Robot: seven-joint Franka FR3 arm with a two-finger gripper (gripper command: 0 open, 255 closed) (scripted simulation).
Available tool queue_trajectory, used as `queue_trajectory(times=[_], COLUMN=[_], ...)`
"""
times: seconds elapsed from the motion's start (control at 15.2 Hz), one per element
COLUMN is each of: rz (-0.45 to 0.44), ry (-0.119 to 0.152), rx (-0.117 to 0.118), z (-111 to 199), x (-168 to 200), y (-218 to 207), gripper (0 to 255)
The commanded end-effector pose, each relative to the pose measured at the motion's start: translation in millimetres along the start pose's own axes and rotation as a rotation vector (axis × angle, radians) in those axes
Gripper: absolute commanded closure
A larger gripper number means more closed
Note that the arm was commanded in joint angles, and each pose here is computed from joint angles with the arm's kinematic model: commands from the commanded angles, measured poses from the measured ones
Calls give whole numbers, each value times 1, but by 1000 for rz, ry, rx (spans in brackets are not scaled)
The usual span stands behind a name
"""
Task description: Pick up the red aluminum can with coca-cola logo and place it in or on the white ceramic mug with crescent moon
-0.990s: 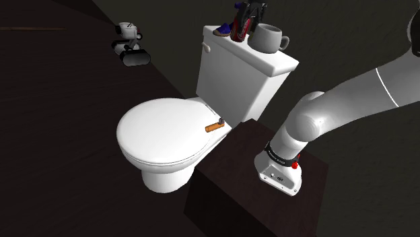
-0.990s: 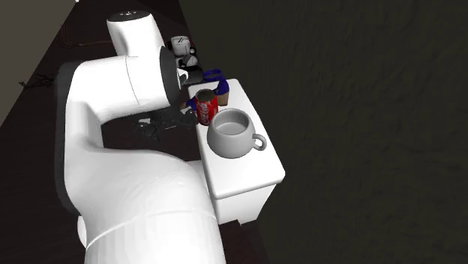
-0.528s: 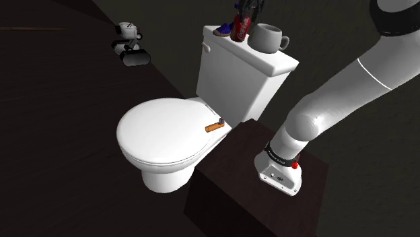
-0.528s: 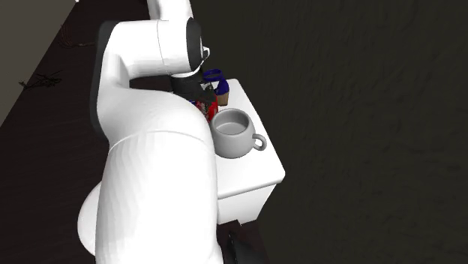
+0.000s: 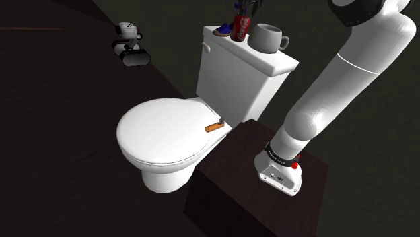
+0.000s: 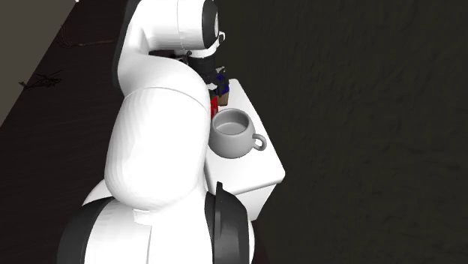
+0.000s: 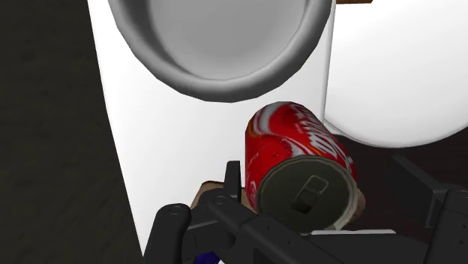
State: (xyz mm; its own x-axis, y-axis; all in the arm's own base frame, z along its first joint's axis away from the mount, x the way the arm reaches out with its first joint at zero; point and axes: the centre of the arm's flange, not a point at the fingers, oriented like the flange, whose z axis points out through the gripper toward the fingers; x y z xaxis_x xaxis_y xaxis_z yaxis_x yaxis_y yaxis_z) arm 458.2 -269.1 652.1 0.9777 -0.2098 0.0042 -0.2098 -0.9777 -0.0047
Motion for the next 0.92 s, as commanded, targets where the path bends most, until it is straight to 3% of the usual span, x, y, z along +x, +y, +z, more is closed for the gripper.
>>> queue_trajectory(times=[0.0, 0.26, 0.79, 0.86], rz=[0, 0, 0, 0], ry=[0, 0, 0, 0], rx=[0, 0, 0, 0], z=[9, 33, 33, 33], x=[1, 1, 1, 1], y=[2, 2, 2, 2], gripper=[0, 0, 0, 255])
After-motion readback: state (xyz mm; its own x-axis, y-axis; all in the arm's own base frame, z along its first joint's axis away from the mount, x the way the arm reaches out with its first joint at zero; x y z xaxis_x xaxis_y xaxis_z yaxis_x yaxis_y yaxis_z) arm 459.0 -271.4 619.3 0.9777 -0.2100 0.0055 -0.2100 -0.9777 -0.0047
